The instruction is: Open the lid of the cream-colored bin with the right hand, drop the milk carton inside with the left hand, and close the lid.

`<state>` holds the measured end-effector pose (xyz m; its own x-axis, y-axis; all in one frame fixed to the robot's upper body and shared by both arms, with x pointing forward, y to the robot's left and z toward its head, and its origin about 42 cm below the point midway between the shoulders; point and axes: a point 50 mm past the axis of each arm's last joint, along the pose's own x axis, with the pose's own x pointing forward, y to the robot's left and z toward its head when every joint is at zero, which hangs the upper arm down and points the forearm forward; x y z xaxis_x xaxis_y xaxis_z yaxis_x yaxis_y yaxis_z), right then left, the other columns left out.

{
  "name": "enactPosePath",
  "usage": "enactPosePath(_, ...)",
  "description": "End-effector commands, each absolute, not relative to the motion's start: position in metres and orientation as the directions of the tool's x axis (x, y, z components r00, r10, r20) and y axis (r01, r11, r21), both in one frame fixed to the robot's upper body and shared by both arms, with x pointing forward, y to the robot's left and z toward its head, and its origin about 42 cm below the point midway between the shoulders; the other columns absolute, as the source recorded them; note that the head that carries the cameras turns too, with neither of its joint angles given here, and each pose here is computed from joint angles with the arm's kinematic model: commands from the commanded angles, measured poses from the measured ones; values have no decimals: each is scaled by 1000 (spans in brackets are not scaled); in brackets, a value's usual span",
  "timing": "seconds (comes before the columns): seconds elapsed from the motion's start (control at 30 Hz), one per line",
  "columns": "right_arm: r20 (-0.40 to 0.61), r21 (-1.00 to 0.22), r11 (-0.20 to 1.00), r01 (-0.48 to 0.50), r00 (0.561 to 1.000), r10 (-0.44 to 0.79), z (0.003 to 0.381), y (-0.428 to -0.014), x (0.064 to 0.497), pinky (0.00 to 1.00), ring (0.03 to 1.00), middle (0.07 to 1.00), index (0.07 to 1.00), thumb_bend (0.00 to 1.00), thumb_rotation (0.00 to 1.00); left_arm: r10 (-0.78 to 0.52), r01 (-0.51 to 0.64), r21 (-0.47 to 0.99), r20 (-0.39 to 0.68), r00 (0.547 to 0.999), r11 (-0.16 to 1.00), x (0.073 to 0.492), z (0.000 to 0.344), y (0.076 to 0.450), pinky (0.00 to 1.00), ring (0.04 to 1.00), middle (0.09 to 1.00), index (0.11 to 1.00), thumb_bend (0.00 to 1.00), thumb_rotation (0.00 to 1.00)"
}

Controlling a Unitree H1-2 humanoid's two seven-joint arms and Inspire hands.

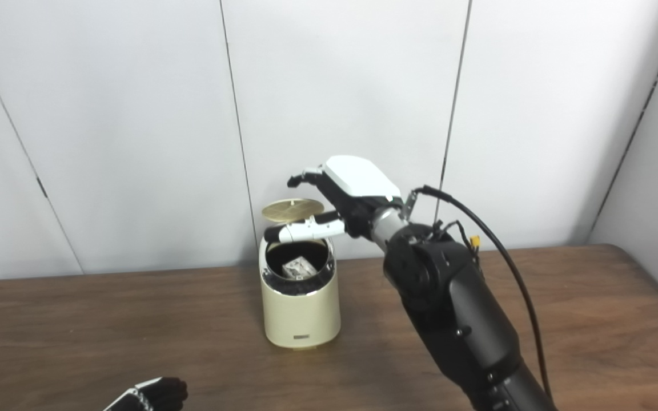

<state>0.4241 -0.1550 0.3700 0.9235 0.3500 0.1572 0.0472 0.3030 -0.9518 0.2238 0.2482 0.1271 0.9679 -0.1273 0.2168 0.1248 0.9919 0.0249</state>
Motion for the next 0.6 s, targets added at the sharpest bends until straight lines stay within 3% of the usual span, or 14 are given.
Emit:
enactPosePath(0.0, 247, -940, 316, 131, 899, 363, 395, -153, 417, 890, 924, 856, 810, 843, 862, -134, 127, 44, 289, 948, 991, 227, 143, 248, 771, 755, 741, 727, 497, 850)
enactPosePath(0.2, 251, -941, 312, 133, 893, 374, 389, -154, 410, 935, 918, 842, 807, 838, 872, -138, 130, 45, 293, 946, 990, 228, 145, 247, 759, 755, 744, 729, 491, 854)
enactPosePath(0.37, 242, -942, 313, 122, 892, 381, 386, -155, 402, 904, 914, 847, 807, 835, 880, -128, 125, 32, 305, 944, 992, 228, 146, 246, 761, 754, 740, 725, 493, 851)
enactPosePath(0.57, 239, -939, 326, 107, 886, 397, 376, -160, 395, 893, 911, 827, 802, 841, 899, -77, 81, 3, 361, 929, 997, 227, 151, 243, 682, 709, 706, 681, 420, 798)
